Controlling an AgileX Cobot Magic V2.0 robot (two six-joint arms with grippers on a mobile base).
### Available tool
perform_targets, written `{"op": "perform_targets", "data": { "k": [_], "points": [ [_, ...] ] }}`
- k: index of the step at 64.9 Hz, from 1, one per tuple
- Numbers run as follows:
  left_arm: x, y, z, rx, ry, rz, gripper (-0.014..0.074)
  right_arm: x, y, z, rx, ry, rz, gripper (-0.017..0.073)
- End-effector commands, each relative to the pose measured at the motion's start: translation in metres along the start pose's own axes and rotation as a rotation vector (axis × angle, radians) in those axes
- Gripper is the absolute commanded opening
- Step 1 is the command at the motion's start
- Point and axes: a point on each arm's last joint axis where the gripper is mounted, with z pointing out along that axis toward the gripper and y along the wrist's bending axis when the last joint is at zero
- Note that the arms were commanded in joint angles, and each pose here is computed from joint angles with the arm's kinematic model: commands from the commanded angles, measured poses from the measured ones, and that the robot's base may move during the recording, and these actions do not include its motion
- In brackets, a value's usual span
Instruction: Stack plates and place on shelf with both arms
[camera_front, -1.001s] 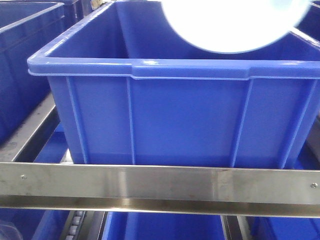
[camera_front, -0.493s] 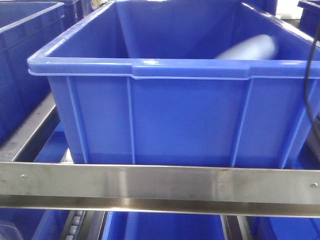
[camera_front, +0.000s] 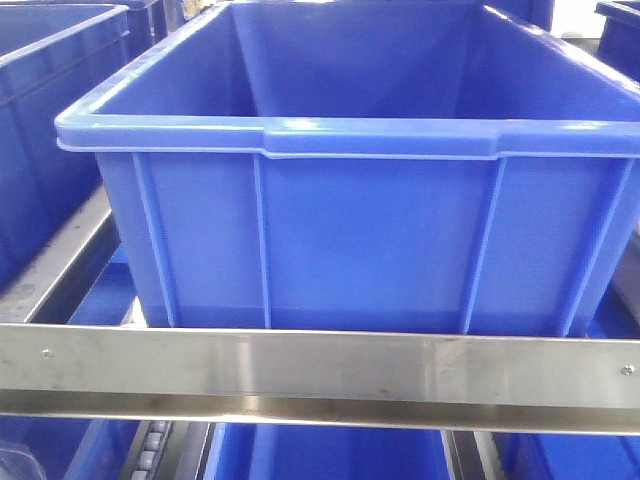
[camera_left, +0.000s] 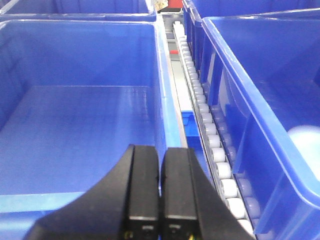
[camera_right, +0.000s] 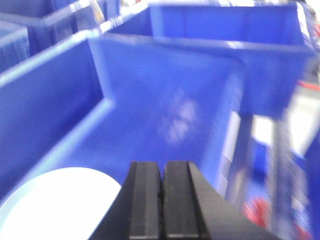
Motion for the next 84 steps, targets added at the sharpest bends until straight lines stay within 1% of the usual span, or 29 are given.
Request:
{"op": "perform_targets", "data": {
  "k": [1,8,19,33,39,44,51,56,60,63,65,72,82,84],
  "points": [
    [-0.017,0.001,-0.002,-0.01,-0.105,-0.001,0.0082,-0.016,-0.002,-0.027,0.014,-0.106,-0.023,0.0048],
    [-0.017,0.001,-0.002,-0.01,-0.105,-0.001,0.0082,-0.013,-0.002,-0.062,0.025,-0.133,-0.005,0.0048],
    [-0.017,0.001,-0.002,-0.01,-0.105,-0.001,0.0082,-0.007,-0.002,-0.108,0.041,-0.176,-0.001,0.0048],
    [-0.017,0.001,-0.002,-0.01,-0.105,-0.001,0.0082,-0.006,-0.002,-0.13,0.048,-0.22,0.0,0.0048],
    [-0.017,0.001,-0.002,-0.01,-0.105,-0.001,0.0082,-0.001,-0.003,-0.135,0.052,-0.181,0.002,0.0048],
    [-0.017,0.001,-0.002,-0.01,-0.105,-0.001,0.0082,0.009,-0.003,-0.137,0.056,-0.128,0.004,0.0048],
    [-0.017,0.001,-0.002,-0.01,-0.105,-0.001,0.0082,0.026,-0.003,-0.141,0.087,-0.085,0.006,0.0048],
    [-0.017,0.001,-0.002,-0.01,-0.105,-0.001,0.0082,0.046,-0.004,-0.142,0.148,-0.086,0.007,0.0048],
    [-0.017,0.001,-0.002,-0.01,-0.105,-0.001,0.0082,0.068,-0.005,-0.138,0.194,-0.067,0.012,0.0048],
    [-0.017,0.001,-0.002,-0.01,-0.105,-0.001,0.0082,0.08,-0.005,-0.136,0.211,-0.081,0.033,0.0048],
    [-0.017,0.001,-0.002,-0.01,-0.105,-0.001,0.0082,0.09,-0.004,-0.135,0.217,-0.1,0.057,0.0048],
    [-0.017,0.001,-0.002,-0.01,-0.105,-0.001,0.0082,0.114,-0.004,-0.125,0.221,-0.113,0.092,0.0048],
    [-0.017,0.001,-0.002,-0.01,-0.105,-0.001,0.0082,0.141,-0.004,-0.116,0.22,-0.168,0.096,0.0048],
    [-0.017,0.001,-0.002,-0.01,-0.105,-0.001,0.0082,0.141,-0.004,-0.117,0.22,-0.142,0.098,0.0048]
  ]
}}
